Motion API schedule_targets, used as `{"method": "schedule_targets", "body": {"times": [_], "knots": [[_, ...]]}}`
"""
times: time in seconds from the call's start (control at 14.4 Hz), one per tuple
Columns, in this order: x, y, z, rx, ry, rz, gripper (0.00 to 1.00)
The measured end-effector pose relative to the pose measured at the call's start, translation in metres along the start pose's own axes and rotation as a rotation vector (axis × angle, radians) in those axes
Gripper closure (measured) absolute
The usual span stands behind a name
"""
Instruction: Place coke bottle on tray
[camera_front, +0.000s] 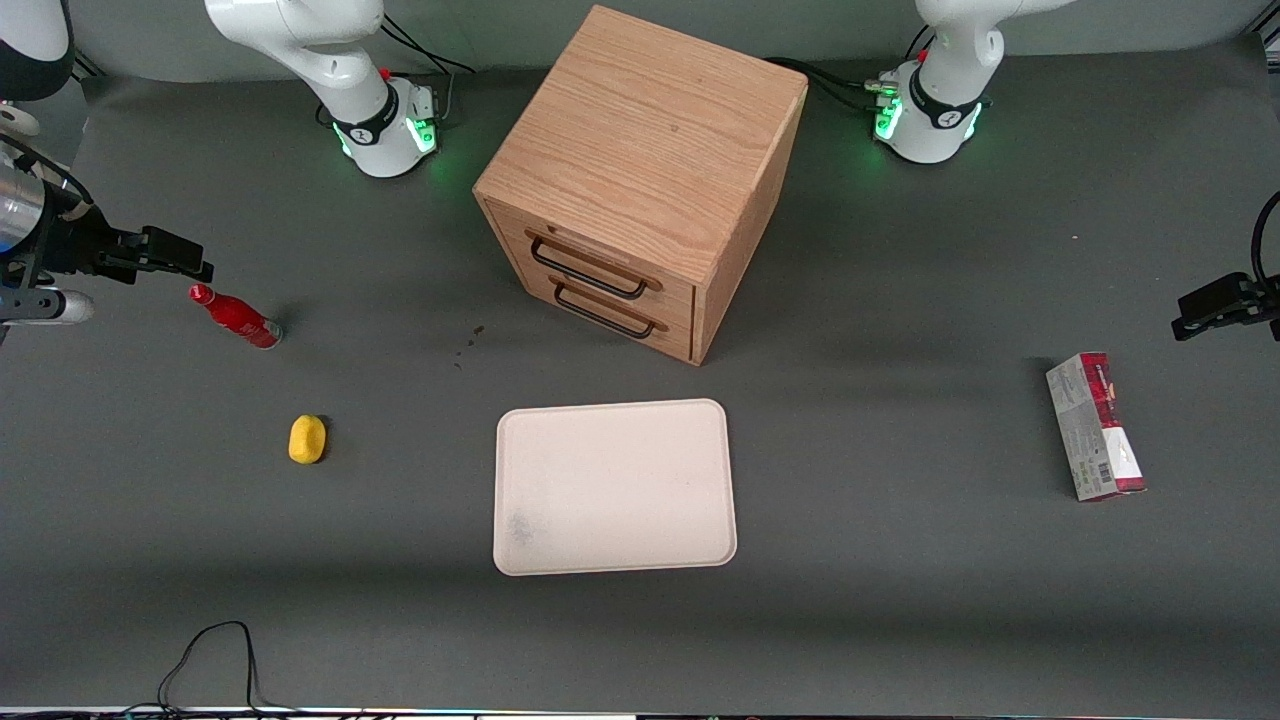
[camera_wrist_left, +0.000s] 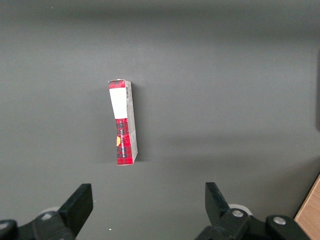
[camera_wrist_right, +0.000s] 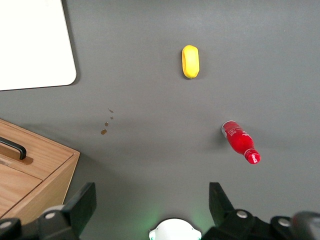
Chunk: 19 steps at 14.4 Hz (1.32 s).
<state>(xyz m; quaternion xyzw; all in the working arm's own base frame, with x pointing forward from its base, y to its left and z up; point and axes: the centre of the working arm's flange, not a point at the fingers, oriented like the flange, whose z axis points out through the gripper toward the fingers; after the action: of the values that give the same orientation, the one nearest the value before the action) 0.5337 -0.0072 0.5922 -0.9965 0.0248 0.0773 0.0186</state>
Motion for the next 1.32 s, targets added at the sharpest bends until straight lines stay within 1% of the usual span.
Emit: {"method": "schedule_targets", "body": {"times": [0.28, 0.55, 0.69, 0.83, 0.97, 1.11, 1.32], "knots": [[-0.001, 0.001, 0.0, 0.0, -0.004, 0.001, 0.0], [-0.007, 0.025, -0.003, 0.008, -0.046, 0.037, 0.0], [-0.01, 0.047, -0.004, 0.018, -0.059, 0.031, 0.0], [-0.016, 0.084, -0.008, 0.028, -0.062, 0.003, 0.0], [-0.028, 0.13, -0.017, 0.01, -0.072, -0.039, 0.0], [-0.041, 0.165, -0.024, 0.01, -0.073, -0.056, 0.0], [-0.05, 0.175, -0.031, 0.013, -0.062, -0.053, 0.0]]}}
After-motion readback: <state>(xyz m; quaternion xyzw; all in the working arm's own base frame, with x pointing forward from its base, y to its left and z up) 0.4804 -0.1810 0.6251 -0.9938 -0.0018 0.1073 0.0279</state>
